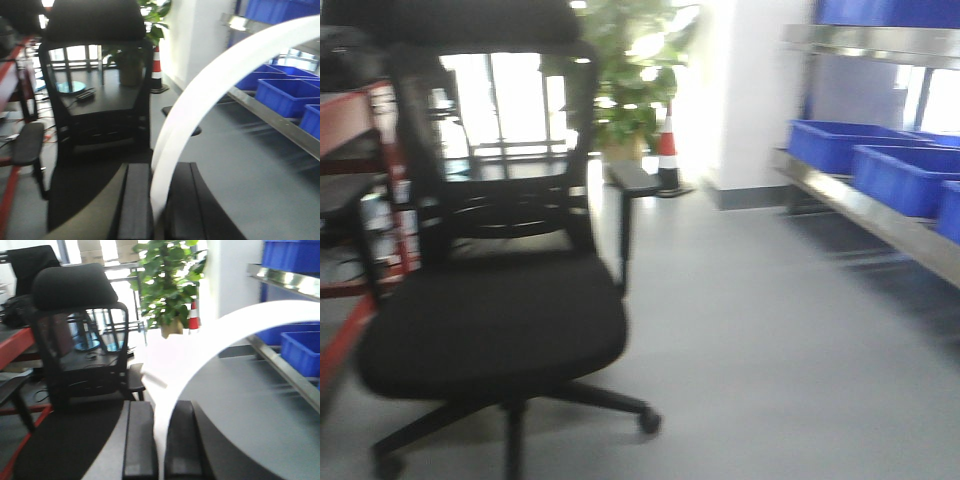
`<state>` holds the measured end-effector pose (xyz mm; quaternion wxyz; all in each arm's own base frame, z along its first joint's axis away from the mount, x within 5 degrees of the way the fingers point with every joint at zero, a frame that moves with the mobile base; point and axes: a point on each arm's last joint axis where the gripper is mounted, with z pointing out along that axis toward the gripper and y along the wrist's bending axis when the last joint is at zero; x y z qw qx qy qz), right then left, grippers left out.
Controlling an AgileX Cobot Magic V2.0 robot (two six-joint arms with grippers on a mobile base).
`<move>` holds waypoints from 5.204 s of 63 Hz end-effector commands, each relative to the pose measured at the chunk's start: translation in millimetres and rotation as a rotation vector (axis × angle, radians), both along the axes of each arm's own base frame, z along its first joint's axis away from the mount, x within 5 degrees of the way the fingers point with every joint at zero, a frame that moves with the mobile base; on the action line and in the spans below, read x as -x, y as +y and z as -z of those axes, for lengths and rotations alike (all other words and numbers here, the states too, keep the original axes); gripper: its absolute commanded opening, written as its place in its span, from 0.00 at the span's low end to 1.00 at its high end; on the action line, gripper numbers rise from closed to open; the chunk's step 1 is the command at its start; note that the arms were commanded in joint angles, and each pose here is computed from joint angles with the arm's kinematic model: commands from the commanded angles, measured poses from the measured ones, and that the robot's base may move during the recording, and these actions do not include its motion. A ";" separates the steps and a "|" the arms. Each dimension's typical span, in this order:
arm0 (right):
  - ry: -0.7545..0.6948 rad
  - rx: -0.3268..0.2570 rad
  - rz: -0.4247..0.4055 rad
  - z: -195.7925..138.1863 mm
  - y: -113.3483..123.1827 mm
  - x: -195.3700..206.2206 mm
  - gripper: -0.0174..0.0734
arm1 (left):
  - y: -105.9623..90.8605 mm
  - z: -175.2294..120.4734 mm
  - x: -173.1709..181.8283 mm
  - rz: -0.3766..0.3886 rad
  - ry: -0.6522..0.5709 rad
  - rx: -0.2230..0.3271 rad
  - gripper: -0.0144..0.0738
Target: Grab PVC pipe and place in blue bin
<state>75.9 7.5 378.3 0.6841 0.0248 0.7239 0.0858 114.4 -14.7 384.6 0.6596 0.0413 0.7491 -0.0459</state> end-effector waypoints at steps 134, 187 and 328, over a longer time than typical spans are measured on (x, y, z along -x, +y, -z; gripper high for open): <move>-0.026 0.005 0.003 -2.0 -0.3 0.7 0.01 | -0.3 -3.7 1.6 0.005 -0.035 0.004 0.04; -0.024 0.005 0.002 -1.8 -0.3 0.7 0.01 | -0.3 -3.7 1.6 0.005 -0.035 0.004 0.04; -0.272 -0.021 0.024 -26.9 -2.5 4.1 0.01 | -0.3 -3.9 1.6 0.005 -0.038 0.003 0.04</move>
